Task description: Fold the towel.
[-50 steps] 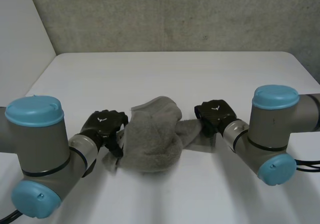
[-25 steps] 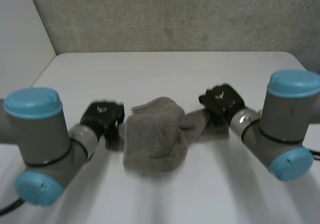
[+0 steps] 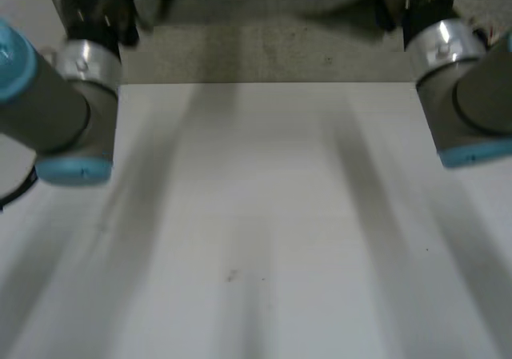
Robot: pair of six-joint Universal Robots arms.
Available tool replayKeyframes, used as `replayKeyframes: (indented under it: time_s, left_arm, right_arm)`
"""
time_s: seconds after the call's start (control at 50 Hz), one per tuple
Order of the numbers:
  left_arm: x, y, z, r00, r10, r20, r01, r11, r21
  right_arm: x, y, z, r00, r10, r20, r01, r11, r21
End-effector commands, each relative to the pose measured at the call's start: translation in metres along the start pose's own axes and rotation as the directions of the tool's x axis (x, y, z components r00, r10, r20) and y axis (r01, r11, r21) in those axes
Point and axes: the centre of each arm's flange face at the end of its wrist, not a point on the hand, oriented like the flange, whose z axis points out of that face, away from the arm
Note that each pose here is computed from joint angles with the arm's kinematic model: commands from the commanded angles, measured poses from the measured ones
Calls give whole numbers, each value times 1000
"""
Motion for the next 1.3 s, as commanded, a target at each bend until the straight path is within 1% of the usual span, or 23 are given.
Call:
replayKeyframes:
  time_s: [0.02,0.04,0.08,0.12,0.24,0.5,0.58,0.62,0.64,0.68,0.78,0.86,0.9,0.92,0.96,0.98,1.0,1.06,1.18,1.22,1.24,1.28,1.3]
  left_arm:
    - [28,79,-60,985,1,-173,-45,967,-250]
    - [28,80,-60,985,1,-173,-45,967,-251]
    - [33,98,-79,975,-8,-221,-64,946,-317]
    - [32,105,-86,973,-9,-231,-72,937,-343]
    - [17,119,-101,977,-6,-215,-85,907,-412]
    - [8,101,-119,977,-15,-212,-81,896,-437]
    - [12,99,-131,973,-44,-228,-70,880,-469]
    - [20,90,-141,966,-101,-239,-30,870,-493]
    - [20,90,-141,966,-102,-239,-30,870,-493]
    - [28,80,-149,956,-155,-250,10,867,-498]
    - [32,75,-154,950,-170,-261,18,867,-498]
    - [31,75,-153,951,-166,-262,15,869,-495]
    - [29,76,-149,954,-160,-253,17,871,-490]
    - [29,76,-149,954,-160,-253,17,871,-490]
    - [27,77,-144,957,-157,-244,21,877,-481]
    - [27,77,-144,957,-156,-244,21,877,-481]
    - [25,78,-139,960,-152,-233,25,882,-471]
    - [20,85,-127,968,-143,-209,30,885,-465]
    - [10,104,-108,978,-125,-167,32,882,-470]
    - [6,116,-94,980,-122,-160,34,883,-467]
    - [6,116,-94,980,-122,-160,34,883,-467]
    - [6,127,-81,973,-136,-186,37,888,-458]
    - [6,127,-81,973,-136,-186,37,888,-458]
  right_arm:
    - [-26,73,-49,991,49,127,-8,953,-303]
    - [-26,73,-49,991,49,127,-8,953,-304]
    - [-26,95,-66,988,56,146,6,919,-393]
    - [-23,104,-73,987,49,150,19,906,-424]
    - [-7,125,-91,991,22,135,48,865,-499]
    - [7,128,-108,993,21,115,46,835,-549]
    - [7,125,-111,992,26,121,46,829,-557]
    - [4,123,-112,990,39,136,45,826,-561]
    - [4,123,-112,990,39,136,45,826,-561]
    - [2,123,-111,988,45,145,44,826,-562]
    - [4,124,-106,989,35,142,50,833,-550]
    - [12,132,-100,992,6,125,66,824,-563]
    - [31,148,-100,995,-27,101,84,779,-621]
    - [32,148,-100,995,-27,101,84,779,-622]
    - [44,150,-103,996,-21,91,77,742,-666]
    - [44,150,-103,996,-21,91,77,742,-667]
    - [42,149,-106,995,-1,104,72,725,-685]
    - [42,143,-110,994,23,111,62,706,-706]
    - [51,117,-109,996,45,78,22,718,-696]
    - [40,94,-110,991,119,65,-43,731,-681]
    - [40,94,-110,991,119,65,-43,731,-681]
    - [18,74,-112,971,229,71,-125,736,-665]
    - [18,74,-112,971,230,71,-125,736,-665]
